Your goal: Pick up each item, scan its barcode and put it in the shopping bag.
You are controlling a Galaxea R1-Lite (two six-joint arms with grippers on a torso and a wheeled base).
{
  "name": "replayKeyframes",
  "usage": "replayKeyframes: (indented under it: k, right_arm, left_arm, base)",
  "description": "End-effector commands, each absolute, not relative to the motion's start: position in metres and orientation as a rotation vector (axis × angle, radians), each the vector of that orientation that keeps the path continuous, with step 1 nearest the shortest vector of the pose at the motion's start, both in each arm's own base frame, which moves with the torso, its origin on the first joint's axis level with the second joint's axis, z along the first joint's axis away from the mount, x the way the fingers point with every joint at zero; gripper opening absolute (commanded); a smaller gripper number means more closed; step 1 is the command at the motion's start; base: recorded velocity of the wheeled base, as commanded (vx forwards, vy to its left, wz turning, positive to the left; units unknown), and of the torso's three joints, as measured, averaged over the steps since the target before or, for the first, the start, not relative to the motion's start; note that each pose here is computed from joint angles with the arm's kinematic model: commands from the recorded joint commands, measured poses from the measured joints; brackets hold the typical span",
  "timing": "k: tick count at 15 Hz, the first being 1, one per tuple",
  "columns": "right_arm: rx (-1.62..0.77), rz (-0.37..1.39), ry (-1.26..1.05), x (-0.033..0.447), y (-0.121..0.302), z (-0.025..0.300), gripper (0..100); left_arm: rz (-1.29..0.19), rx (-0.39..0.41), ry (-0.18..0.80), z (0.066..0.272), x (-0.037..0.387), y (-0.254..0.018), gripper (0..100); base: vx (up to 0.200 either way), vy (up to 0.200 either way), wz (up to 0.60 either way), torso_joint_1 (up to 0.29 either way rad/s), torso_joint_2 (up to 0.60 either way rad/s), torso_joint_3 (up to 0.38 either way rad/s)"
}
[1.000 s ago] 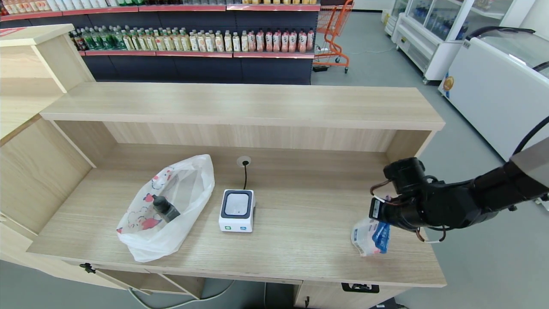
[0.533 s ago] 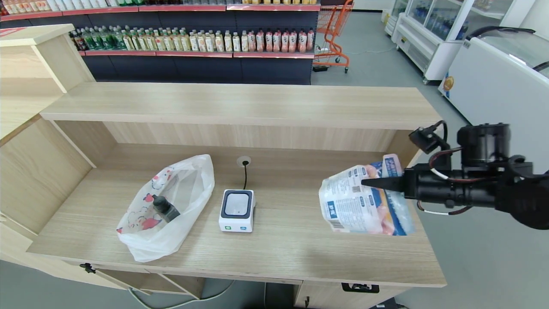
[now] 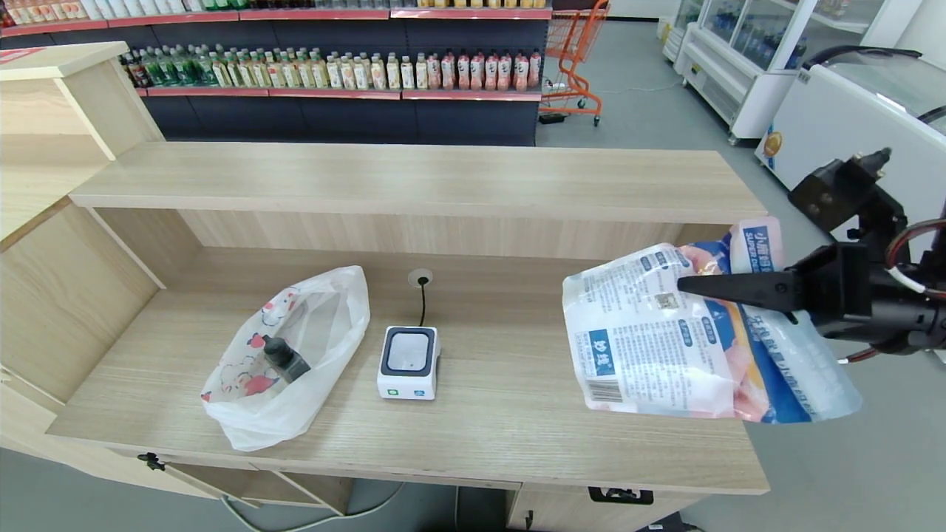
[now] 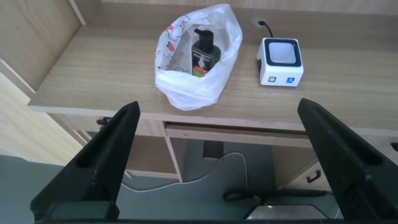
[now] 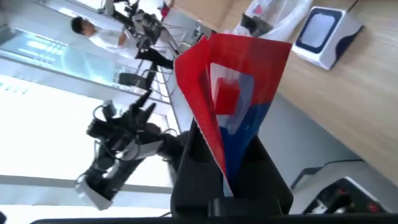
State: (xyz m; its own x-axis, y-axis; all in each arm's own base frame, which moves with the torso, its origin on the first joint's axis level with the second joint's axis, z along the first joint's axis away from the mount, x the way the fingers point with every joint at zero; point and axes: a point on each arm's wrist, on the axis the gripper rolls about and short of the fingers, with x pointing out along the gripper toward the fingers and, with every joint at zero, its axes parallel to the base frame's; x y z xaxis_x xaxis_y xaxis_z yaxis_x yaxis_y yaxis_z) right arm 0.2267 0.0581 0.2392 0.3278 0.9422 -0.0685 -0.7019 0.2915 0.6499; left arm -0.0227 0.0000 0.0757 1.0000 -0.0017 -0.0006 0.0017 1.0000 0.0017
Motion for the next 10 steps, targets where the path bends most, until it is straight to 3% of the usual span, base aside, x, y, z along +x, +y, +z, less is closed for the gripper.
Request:
replayKeyframes:
  k: [1,10]
  right_arm:
    - [0.598,1.198,0.468,0.203,0.061,0.26,0]
    - [0.677,1.158,0.606,0.192,0.061,0.231,0]
  left_arm:
    - [-0.002,0.002,0.002,0.076,-0.023,0.0,100]
    - [-0.002,0.002,0.002,0.076,-0.023,0.0,100]
  base:
    - [0.0,0.0,0.0,0.0,0.0,0.0]
    - [0.0,0.0,0.0,0.0,0.0,0.0]
